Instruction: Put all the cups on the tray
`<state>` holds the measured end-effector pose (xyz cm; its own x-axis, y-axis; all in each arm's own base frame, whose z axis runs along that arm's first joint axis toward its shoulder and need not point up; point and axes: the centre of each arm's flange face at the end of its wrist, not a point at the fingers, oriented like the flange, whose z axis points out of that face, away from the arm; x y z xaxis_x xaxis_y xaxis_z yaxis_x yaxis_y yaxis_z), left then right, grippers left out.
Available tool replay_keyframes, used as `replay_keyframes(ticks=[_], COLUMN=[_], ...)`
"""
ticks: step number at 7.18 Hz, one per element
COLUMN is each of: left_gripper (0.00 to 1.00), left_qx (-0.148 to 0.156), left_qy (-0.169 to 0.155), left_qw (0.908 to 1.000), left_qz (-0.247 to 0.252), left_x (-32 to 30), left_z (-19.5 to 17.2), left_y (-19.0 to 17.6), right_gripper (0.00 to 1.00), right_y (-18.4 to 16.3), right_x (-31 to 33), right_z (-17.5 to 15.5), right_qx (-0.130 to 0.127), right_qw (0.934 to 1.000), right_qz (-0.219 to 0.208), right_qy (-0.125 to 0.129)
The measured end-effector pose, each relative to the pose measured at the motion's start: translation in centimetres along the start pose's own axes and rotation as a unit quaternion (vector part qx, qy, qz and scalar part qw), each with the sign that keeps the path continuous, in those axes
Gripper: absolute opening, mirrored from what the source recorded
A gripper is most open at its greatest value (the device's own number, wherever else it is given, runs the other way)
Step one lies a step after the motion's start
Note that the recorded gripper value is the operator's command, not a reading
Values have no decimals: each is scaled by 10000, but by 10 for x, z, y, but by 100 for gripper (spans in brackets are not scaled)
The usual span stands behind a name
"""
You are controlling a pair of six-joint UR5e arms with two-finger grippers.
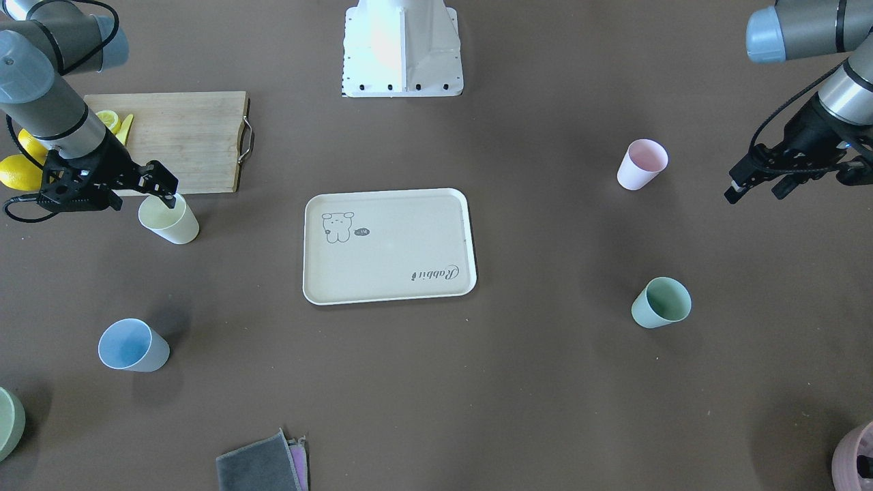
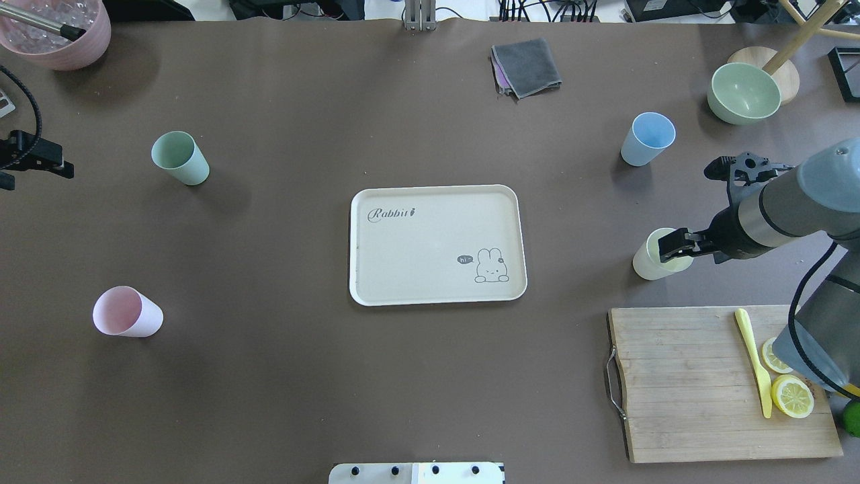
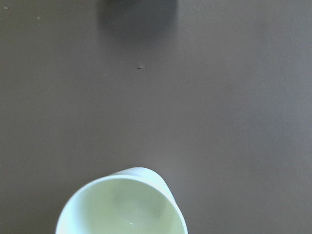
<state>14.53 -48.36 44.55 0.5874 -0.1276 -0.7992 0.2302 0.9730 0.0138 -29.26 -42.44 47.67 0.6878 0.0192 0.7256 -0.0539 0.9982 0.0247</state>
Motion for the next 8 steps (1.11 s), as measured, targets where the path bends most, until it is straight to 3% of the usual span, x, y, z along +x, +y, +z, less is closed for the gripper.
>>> replay_keyframes(ticks=[2, 8], left_gripper=[97, 97], left_qx=[10, -83], left_qy=[22, 23], left_qw=[10000, 9999], left_qz=[25, 82], left_x=[3, 17], left_z=[-2, 11], left_y=[1, 12], right_gripper=[0, 0], right_y=[-1, -25], right_x=[-10, -88], right_z=[3, -26], right_qx=[8, 116], right_qw=[10000, 9982], right_qz=[-55, -163], right_qy=[-43, -572])
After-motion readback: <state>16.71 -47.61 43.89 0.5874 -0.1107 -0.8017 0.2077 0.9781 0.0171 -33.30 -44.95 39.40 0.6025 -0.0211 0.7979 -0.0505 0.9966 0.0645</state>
